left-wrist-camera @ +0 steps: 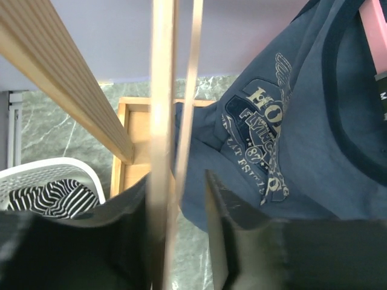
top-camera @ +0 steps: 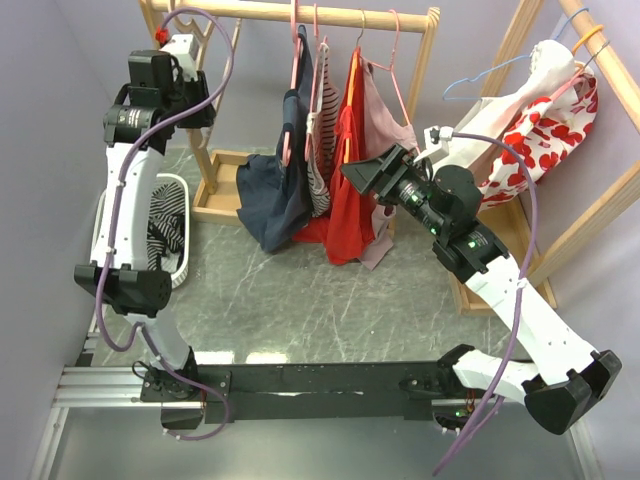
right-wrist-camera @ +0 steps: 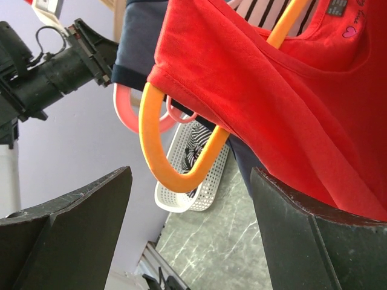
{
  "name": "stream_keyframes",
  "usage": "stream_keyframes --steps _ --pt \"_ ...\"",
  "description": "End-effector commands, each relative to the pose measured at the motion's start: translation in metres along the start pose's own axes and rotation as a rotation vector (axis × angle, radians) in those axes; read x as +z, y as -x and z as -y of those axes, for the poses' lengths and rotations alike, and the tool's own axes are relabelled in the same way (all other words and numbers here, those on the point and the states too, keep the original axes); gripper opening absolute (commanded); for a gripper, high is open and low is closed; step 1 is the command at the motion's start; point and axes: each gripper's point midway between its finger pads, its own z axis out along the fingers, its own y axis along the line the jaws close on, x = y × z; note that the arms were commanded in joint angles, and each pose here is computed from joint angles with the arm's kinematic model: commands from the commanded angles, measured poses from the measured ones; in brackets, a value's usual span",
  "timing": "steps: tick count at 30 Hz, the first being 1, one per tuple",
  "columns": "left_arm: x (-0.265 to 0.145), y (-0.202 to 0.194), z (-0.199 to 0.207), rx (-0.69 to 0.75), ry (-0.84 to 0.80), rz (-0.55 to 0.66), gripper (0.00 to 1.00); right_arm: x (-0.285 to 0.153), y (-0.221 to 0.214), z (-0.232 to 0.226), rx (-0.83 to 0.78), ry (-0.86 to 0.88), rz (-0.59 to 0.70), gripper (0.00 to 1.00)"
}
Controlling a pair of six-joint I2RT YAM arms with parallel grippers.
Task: Remove the tank top from the hanger
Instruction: Place the hanger at the clothesline.
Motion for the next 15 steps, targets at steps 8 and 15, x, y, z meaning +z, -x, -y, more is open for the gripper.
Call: stream_keyframes --steps 8,15 --pt "-0.041 0.036 0.003 -0.009 0.009 0.138 0.51 -0.001 0.007 -0.004 0.000 0.024 0.029 0.87" --pt "-0.068 0.065 0.005 -0.011 0.011 0.253 0.60 0.002 0.006 -0.004 0.001 0.028 0.022 0.87"
